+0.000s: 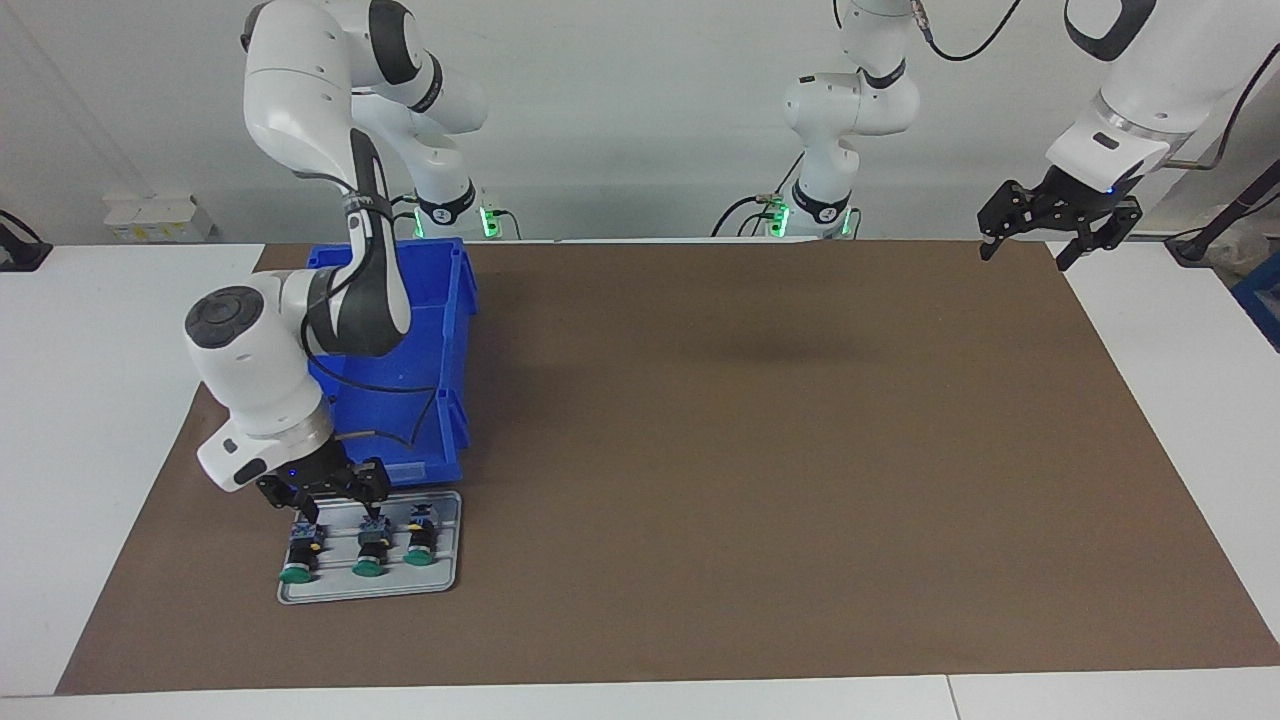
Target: Place and press button with both arms
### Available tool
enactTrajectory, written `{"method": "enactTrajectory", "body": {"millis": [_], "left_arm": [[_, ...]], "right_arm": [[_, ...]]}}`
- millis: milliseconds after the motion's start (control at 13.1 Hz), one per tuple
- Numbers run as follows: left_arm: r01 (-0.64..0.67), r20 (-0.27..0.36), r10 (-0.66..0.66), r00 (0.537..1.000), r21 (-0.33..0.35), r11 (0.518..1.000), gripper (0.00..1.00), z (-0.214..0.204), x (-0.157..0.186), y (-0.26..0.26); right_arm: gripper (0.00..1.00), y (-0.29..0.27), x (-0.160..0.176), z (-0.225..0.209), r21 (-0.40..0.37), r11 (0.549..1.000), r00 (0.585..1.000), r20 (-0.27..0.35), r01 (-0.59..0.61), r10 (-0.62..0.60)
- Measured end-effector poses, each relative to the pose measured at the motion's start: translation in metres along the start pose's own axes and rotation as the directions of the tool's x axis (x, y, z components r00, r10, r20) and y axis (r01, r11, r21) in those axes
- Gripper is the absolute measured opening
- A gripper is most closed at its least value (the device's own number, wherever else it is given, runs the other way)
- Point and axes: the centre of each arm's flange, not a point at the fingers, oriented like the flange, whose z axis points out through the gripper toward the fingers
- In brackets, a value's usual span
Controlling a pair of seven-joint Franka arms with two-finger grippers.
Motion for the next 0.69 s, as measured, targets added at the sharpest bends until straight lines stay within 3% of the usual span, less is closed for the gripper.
{"method": "enactTrajectory", "body": {"millis": [381,533,609,685], "left_arm": [[0.0,0.0,0.0,1.0,0.0,1.0,1.0,0.0,0.0,0.0],[0.0,0.0,0.0,1.0,0.0,1.0,1.0,0.0,0.0,0.0],[0.0,0.0,0.0,1.0,0.0,1.0,1.0,0.0,0.0,0.0],[0.0,0.0,0.0,1.0,0.0,1.0,1.0,0.0,0.0,0.0]], "right_arm": [[0.8,0.0,-0.001,0.053,0.002,0.998,0.998,-0.018,-0.055,0.055],[0.76,0.0,-0.002,0.06,0.003,0.998,0.998,-0.017,-0.056,0.056],[0.66,-0.001,-0.002,0.061,0.003,0.998,0.998,-0.016,-0.056,0.056],[0.66,-0.001,-0.002,0.061,0.003,0.998,0.998,-0.016,-0.056,0.056]]}}
